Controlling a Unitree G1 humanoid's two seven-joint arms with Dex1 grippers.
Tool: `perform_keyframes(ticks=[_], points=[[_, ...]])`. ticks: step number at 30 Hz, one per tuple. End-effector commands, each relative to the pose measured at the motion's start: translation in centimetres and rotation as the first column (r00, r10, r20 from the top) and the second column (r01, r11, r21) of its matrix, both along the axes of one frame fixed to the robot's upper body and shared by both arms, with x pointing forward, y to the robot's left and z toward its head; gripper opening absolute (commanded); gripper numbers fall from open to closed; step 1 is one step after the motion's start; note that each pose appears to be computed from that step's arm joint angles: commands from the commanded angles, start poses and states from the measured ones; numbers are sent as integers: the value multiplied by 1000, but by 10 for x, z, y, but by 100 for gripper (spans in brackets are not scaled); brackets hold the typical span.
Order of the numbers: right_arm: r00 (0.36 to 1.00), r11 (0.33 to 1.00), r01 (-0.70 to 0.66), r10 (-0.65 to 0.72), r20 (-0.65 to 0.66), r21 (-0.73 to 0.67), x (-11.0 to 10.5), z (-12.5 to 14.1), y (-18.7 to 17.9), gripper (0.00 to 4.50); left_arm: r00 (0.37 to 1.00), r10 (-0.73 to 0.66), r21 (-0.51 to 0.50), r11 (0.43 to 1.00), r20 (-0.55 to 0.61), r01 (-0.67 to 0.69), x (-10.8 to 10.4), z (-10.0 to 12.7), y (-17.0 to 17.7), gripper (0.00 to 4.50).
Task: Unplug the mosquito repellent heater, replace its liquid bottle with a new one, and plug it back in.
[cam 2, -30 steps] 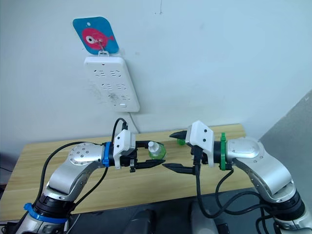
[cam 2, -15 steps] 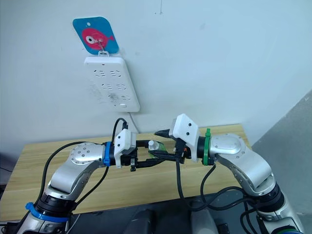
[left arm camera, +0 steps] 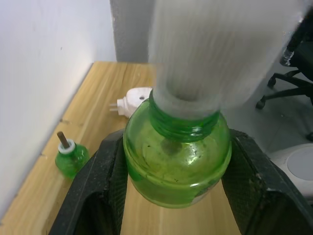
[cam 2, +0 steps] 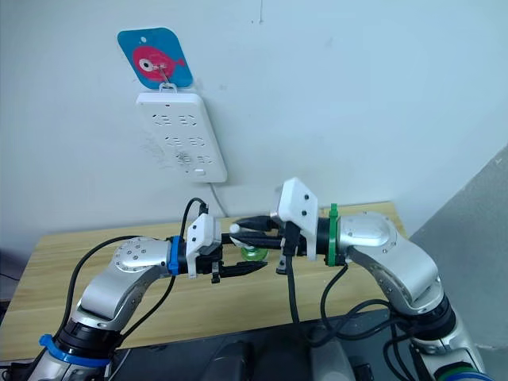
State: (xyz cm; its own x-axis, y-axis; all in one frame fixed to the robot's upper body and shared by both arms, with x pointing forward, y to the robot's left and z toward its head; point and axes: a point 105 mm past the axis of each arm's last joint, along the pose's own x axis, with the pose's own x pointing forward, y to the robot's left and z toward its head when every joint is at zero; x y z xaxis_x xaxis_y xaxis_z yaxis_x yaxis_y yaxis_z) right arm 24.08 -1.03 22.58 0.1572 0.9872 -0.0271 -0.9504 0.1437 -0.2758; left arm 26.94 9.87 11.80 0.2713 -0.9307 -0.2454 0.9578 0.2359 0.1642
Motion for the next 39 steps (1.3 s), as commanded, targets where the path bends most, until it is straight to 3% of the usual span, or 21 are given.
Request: perform_keyframes(ticks=[1, 4, 7, 10, 14, 19, 24, 30, 36, 37, 39], points=[[998, 996, 18, -22, 53, 83, 0, 28, -8, 25, 998, 53, 46, 998, -20, -52, 2, -14, 14, 231], [992, 991, 111, -115, 50, 79, 11, 20, -19, 25, 988, 153, 62, 987, -19, -151, 8, -23, 33, 231], [973, 971, 228, -230, 24, 72, 24, -6, -29, 25, 970, 241, 66, 968, -14, -240, 11, -27, 52, 231], [936, 935, 349, -345, -64, 69, 38, -53, -40, 25, 949, 315, 68, 947, -13, -313, 5, -28, 66, 231], [886, 885, 461, -454, -96, 65, 55, -96, -42, 25, 942, 335, 78, 940, -27, -332, -10, -23, 73, 231], [826, 825, 562, -557, -85, 60, 83, -133, -43, 25, 943, 330, 96, 941, -50, -324, -24, -17, 74, 231], [776, 778, 628, -625, -83, 14, 104, -165, -49, 25, 944, 322, 118, 943, -75, -313, -35, -13, 73, 231], [744, 748, 663, -663, -82, -37, 114, -190, -58, 25, 949, 305, 140, 946, -82, -292, -39, -8, 74, 231], [732, 738, 675, -674, -104, -30, 115, -196, -61, 25, 952, 296, 141, 949, -80, -283, -35, -6, 74, 231], [728, 734, 679, -677, -107, -24, 115, -196, -62, 98, 952, 295, 141, 949, -80, -282, -35, -6, 74, 231], [736, 741, 672, -668, -108, 1, 115, -190, -62, 158, 954, 291, 140, 950, -76, -278, -33, -7, 73, 231]])
